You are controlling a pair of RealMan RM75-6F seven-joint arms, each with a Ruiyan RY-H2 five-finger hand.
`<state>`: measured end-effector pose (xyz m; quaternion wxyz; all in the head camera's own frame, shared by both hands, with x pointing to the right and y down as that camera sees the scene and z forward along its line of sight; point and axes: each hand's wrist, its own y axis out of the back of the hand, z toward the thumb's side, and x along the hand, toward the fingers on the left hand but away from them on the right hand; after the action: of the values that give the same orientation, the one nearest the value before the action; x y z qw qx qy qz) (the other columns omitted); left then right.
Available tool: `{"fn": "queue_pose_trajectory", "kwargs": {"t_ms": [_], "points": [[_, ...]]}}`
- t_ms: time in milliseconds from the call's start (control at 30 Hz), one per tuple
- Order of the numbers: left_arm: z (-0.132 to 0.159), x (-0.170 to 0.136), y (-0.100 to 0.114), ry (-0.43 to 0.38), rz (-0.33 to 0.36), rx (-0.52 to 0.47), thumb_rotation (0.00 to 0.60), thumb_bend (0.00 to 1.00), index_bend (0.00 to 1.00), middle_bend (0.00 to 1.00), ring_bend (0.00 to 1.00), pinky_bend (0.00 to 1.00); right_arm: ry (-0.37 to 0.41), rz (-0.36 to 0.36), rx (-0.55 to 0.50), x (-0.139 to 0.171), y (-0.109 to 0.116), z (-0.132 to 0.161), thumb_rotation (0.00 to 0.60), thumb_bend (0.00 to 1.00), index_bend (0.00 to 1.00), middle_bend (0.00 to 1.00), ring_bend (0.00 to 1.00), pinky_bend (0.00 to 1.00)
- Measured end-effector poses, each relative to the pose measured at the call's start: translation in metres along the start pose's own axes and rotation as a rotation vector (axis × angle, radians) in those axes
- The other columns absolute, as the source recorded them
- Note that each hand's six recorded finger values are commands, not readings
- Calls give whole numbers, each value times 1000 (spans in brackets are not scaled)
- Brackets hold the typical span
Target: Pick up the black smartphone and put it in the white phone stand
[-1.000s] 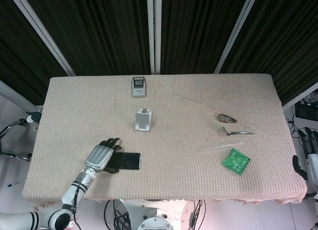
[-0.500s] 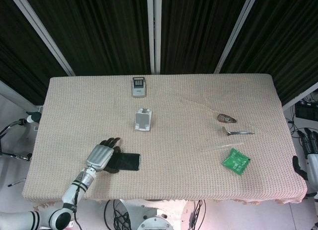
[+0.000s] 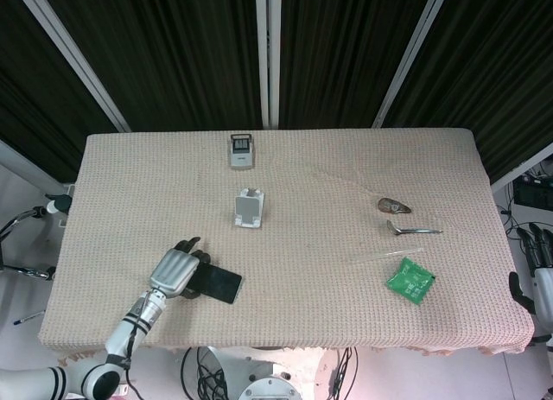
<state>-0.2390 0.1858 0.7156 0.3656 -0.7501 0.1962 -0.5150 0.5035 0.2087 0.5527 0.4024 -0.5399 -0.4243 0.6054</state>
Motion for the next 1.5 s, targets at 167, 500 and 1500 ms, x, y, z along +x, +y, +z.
{"fn": "queue_pose_trajectory", "kwargs": {"t_ms": [167, 500, 1500], "points": [[-1, -1, 5, -8, 21, 15, 600, 390, 560, 552, 168, 201, 1, 0, 0, 0, 1, 0, 600, 421, 0, 0, 0, 0], [-6, -10, 21, -54, 65, 91, 600, 414, 560, 590, 203, 216, 4, 2, -1, 0, 0, 0, 600, 422, 0, 0, 0, 0], [-18, -12, 100, -142, 179, 272, 600, 410, 560, 591, 323, 255, 8, -9, 6, 1, 6, 4, 600, 419, 0, 0, 0, 0]]}}
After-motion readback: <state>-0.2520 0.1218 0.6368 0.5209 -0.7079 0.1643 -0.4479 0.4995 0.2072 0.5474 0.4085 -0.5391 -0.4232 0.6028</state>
